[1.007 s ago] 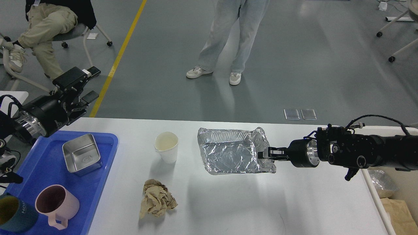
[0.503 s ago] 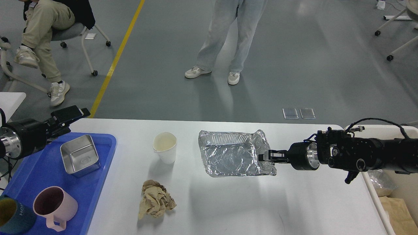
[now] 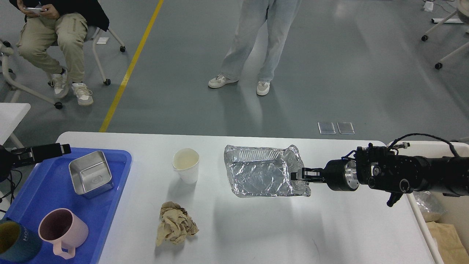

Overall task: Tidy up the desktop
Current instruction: 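Raise the left gripper out of the blue bin and swing it outward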

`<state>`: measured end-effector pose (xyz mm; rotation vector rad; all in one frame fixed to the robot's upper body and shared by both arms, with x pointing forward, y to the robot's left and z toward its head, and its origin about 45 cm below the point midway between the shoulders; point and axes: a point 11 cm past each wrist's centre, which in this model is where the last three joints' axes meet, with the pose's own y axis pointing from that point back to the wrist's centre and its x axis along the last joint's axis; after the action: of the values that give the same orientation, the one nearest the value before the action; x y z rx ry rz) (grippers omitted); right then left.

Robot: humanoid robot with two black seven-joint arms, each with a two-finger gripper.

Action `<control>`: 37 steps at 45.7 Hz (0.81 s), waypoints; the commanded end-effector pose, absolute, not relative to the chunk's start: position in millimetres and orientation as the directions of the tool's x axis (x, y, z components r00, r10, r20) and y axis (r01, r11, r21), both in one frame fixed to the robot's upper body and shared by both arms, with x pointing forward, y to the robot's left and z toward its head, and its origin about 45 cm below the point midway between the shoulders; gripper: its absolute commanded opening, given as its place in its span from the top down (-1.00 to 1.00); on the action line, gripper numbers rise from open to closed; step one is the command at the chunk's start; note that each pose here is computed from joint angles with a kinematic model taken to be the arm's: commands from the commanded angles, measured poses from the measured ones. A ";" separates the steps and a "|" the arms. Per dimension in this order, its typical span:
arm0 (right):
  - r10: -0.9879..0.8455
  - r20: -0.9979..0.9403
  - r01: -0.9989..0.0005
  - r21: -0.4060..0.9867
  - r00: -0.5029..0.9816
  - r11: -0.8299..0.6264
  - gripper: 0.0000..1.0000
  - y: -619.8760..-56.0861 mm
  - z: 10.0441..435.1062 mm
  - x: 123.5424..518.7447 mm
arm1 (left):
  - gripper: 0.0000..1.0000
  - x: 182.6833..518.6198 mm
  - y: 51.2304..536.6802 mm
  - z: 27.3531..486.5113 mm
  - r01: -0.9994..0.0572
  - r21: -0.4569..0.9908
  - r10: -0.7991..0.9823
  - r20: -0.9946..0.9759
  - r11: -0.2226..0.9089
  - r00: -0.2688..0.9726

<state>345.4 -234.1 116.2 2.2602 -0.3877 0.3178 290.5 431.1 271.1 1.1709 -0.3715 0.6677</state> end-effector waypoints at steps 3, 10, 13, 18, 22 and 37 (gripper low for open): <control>-0.177 0.349 -0.379 0.683 0.920 -0.625 1.00 -236.7 114.0 345.4 | -0.92 295.9 428.7 308.3 -0.649 0.698 0.248 0.600 0.303 0.761; -0.177 0.354 -0.383 0.681 0.918 -0.624 1.00 -237.5 114.7 347.1 | -0.91 295.8 432.8 329.7 -0.662 0.677 0.240 0.618 0.322 0.749; -0.177 0.356 -0.384 0.681 0.918 -0.623 1.00 -237.8 114.8 347.5 | -0.91 295.6 433.0 330.1 -0.662 0.676 0.238 0.619 0.323 0.749; -0.177 0.356 -0.384 0.681 0.918 -0.624 1.00 -237.3 115.3 347.6 | -0.91 295.4 432.7 329.1 -0.659 0.679 0.235 0.617 0.324 0.751; -0.177 0.356 -0.385 0.679 0.917 -0.625 1.00 -237.0 115.5 347.8 | -0.91 296.8 430.6 328.4 -0.658 0.676 0.232 0.618 0.330 0.751; -0.181 0.360 -0.390 0.674 0.915 -0.627 1.00 -235.1 118.6 350.2 | -0.87 336.6 405.3 274.1 -0.641 0.675 0.230 0.602 0.365 0.765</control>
<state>349.5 -235.4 117.5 2.2580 -0.4032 0.3276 319.3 415.8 300.1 1.0687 -0.4567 0.5855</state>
